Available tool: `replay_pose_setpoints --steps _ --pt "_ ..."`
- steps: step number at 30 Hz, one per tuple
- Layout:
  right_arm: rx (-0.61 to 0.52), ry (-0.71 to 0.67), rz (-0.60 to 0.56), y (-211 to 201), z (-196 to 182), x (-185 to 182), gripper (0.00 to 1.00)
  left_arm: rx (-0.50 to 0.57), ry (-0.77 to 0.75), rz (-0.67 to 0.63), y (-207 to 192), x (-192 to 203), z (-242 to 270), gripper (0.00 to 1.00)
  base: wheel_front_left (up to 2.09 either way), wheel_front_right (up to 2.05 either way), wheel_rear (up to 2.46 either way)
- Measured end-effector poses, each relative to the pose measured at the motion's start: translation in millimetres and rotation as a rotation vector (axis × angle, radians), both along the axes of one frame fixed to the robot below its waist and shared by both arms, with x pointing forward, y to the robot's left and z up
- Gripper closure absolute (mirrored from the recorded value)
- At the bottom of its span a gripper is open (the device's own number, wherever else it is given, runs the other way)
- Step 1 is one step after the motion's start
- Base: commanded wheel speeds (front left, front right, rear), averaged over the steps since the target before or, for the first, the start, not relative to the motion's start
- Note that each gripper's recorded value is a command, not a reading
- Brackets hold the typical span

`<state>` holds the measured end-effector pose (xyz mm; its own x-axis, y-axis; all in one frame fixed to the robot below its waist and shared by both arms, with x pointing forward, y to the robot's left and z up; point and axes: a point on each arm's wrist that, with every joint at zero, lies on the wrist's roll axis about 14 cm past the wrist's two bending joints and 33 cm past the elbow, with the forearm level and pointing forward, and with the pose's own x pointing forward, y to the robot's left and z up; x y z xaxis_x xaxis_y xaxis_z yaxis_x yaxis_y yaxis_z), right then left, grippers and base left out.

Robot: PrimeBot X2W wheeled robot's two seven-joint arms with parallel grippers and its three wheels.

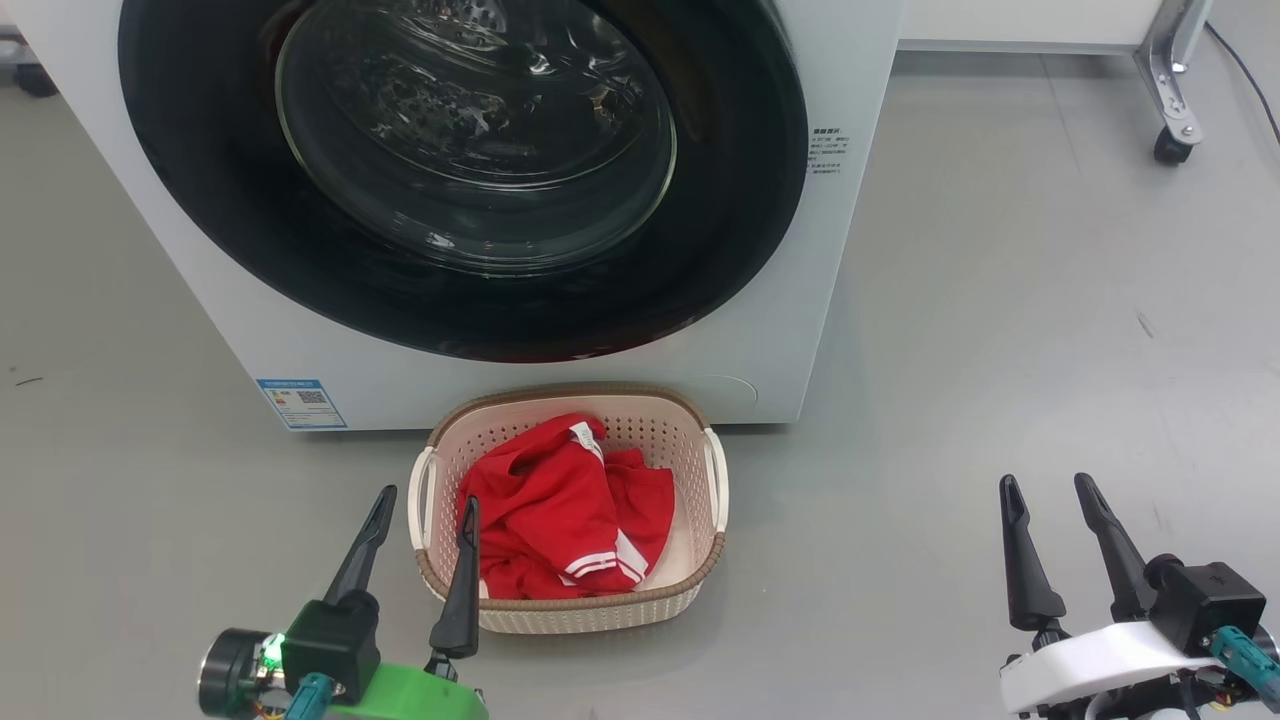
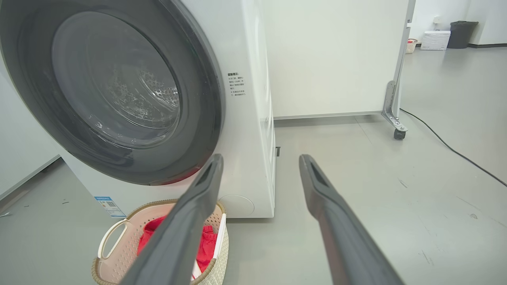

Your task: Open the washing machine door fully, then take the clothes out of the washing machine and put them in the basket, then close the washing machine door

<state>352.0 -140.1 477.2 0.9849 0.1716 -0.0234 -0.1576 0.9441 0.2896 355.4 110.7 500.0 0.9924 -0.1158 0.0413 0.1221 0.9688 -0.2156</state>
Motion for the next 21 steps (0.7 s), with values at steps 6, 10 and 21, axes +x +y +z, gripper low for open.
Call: replay_pose_setpoints --steps 6,10,21 --pt "0.012 0.039 -0.002 3.8 -11.2 -3.4 1.00 0.003 0.042 -0.006 -2.1 -3.8 -12.5 1.00 0.00 0.00 0.00" --pt "0.028 0.068 -0.007 5.3 -18.6 -8.0 1.00 -0.009 0.072 -0.006 -3.0 -9.7 -21.2 1.00 0.00 0.00 0.00" --pt "0.171 0.104 -0.056 -1.4 -19.4 -8.8 1.00 -0.157 0.093 0.006 -1.5 -11.8 -19.5 1.00 0.00 0.00 0.00"
